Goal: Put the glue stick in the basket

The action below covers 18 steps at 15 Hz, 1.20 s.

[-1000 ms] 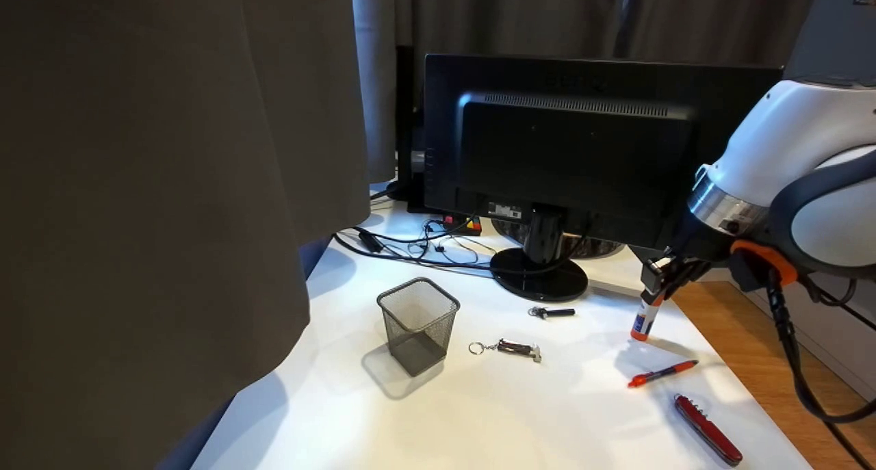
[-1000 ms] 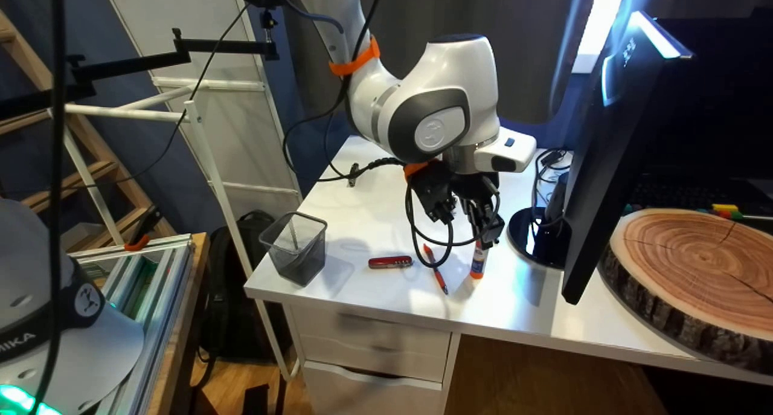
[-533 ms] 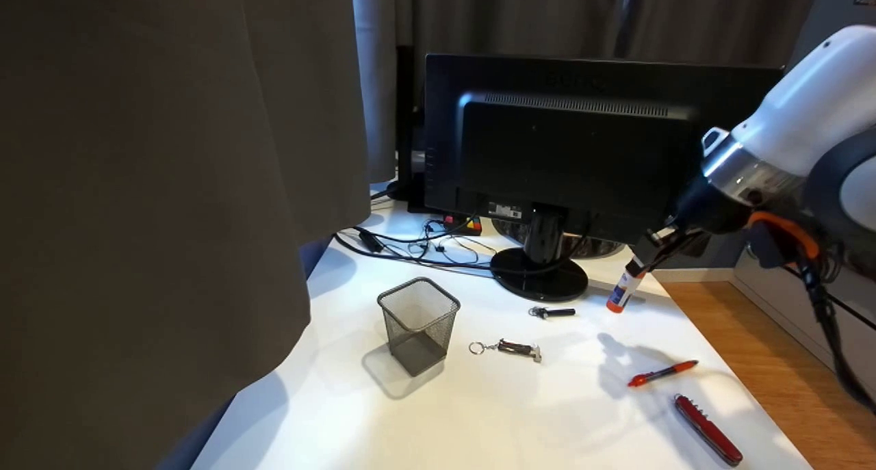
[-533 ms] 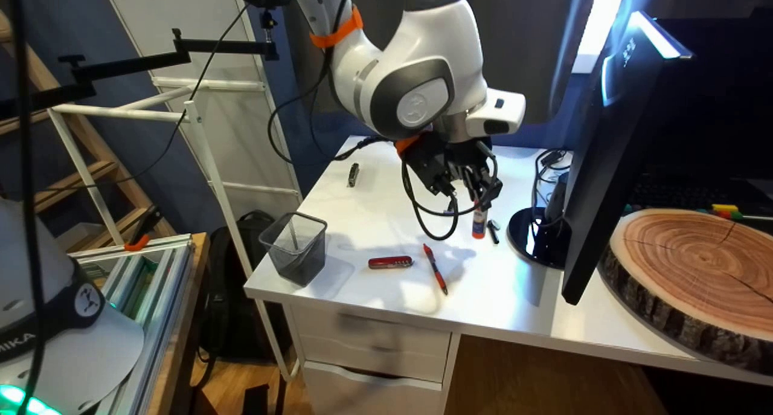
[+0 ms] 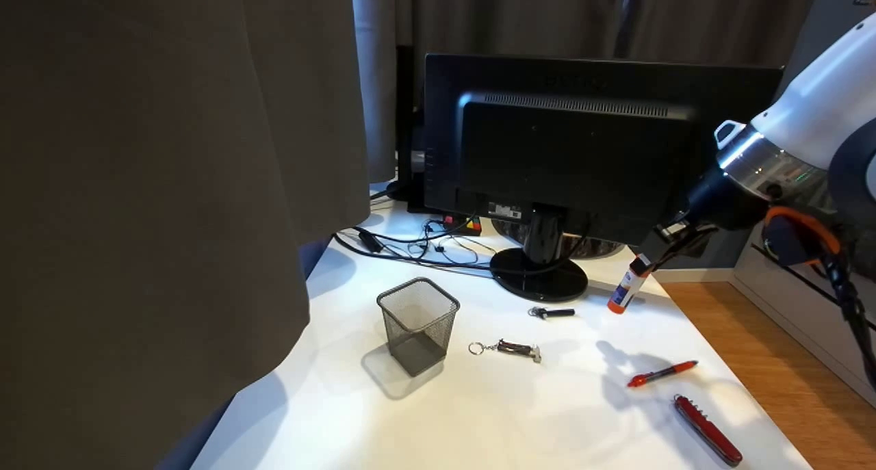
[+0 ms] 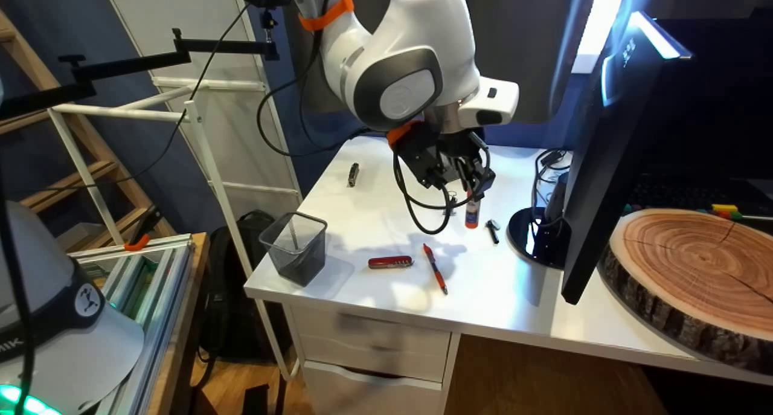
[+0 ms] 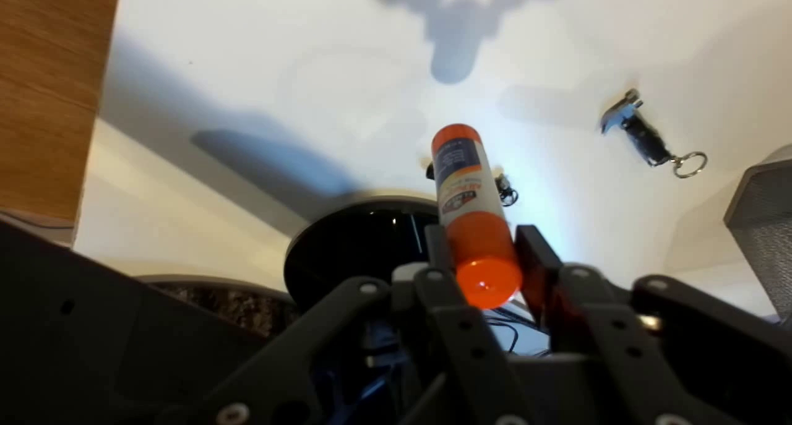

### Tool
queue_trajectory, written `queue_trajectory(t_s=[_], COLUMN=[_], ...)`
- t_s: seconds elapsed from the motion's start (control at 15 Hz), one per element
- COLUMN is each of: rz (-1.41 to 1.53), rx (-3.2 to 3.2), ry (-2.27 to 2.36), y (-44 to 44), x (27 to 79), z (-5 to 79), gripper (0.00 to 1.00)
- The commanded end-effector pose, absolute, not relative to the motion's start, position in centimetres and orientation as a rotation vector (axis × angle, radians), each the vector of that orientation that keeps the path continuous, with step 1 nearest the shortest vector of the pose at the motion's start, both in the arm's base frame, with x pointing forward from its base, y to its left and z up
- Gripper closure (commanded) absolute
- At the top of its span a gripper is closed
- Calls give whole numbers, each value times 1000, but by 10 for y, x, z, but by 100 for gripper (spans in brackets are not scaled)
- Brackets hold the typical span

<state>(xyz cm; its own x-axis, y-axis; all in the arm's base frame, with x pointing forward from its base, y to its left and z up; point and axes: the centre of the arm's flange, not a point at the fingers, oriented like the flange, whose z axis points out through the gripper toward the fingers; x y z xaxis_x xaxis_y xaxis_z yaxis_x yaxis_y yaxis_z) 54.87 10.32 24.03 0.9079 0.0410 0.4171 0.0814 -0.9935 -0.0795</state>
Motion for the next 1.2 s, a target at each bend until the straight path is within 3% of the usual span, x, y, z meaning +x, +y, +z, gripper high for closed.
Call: queue_trajectory(t_s=[0.0, 0.13, 0.4, 0.47, 0.6, 0.67, 0.87, 1.13], rz=[-804, -917, -1177, -1091, -1154, -1162, -1045, -985], rx=[-2804, -2713, -2500, -2582, -2534, -2531, -2540, -2609], ry=[-141, -254, -347, -315, -320, -318, -335, -461], y=[174, 216, 245, 252, 256, 254, 282, 358], x=[551, 542, 580, 557, 567, 570, 592, 567], z=[283, 321, 402, 380, 405, 407, 380, 349], gripper=[92, 92, 92, 70, 70, 92, 92, 92])
